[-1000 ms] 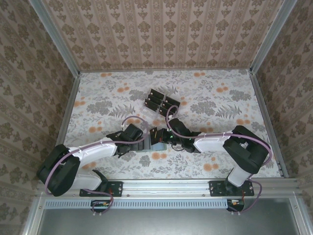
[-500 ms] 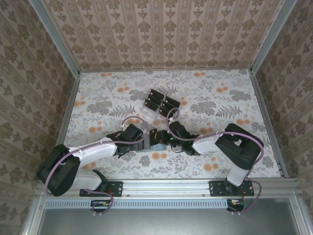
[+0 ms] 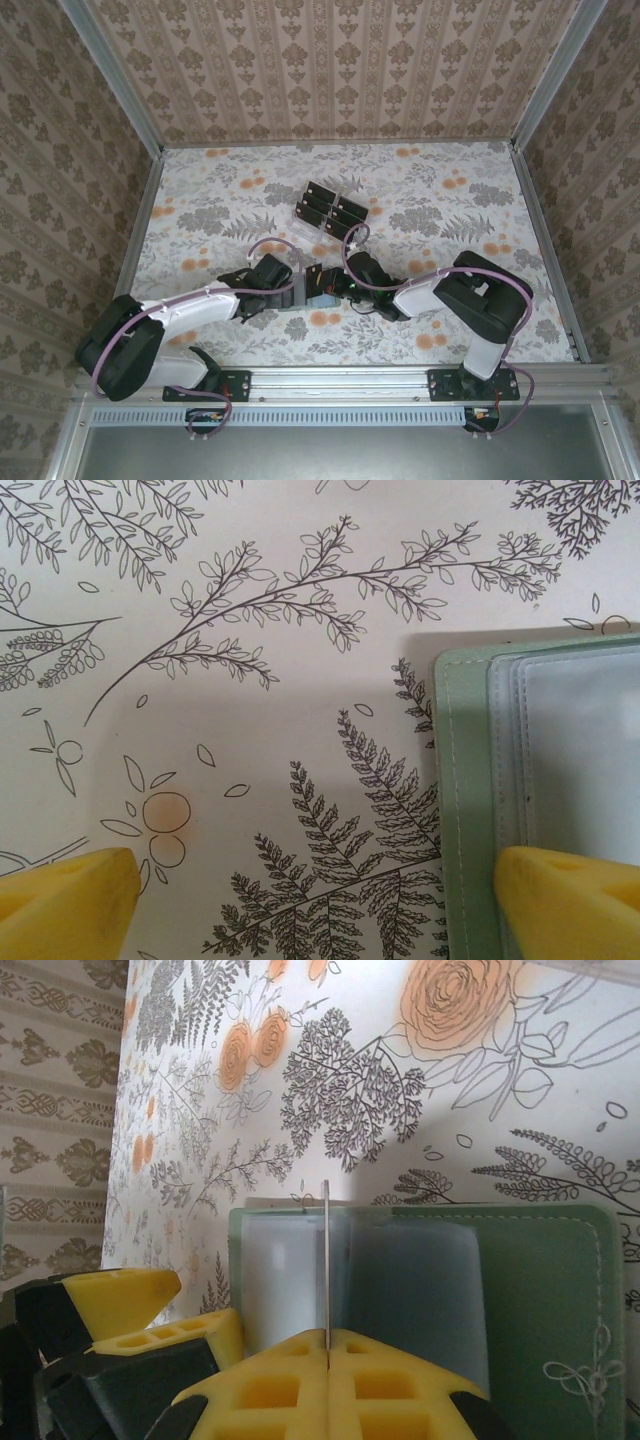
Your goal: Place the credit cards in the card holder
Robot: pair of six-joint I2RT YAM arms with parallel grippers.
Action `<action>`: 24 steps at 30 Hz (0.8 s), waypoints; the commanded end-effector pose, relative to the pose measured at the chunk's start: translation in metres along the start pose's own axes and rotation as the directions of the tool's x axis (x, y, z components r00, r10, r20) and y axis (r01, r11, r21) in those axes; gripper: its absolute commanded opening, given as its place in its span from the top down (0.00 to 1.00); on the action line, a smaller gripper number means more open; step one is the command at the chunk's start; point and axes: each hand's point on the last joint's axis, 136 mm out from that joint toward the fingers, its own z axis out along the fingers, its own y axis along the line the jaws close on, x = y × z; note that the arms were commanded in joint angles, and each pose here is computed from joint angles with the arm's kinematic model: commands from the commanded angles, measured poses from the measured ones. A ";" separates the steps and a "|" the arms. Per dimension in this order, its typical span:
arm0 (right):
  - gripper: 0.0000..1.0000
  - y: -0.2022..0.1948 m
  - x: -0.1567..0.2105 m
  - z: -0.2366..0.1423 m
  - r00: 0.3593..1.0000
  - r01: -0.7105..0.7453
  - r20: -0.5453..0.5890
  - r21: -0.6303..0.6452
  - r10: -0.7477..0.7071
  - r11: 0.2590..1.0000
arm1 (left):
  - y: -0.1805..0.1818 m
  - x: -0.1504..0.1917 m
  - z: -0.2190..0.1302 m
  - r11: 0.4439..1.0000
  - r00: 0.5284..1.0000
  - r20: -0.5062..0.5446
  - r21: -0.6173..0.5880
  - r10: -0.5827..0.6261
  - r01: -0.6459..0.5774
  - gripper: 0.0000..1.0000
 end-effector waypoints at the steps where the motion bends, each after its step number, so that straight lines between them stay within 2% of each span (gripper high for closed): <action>1: 1.00 -0.002 0.001 0.002 1.000 -0.025 0.005 -0.017 0.025 1.000 | 0.007 0.008 0.004 0.999 1.000 -0.015 -0.033 -0.009 0.009 0.00; 24: 1.00 -0.009 0.018 0.004 0.998 -0.057 -0.023 -0.026 0.056 0.998 | 0.008 0.010 0.004 0.999 1.000 -0.017 -0.035 -0.010 0.009 0.00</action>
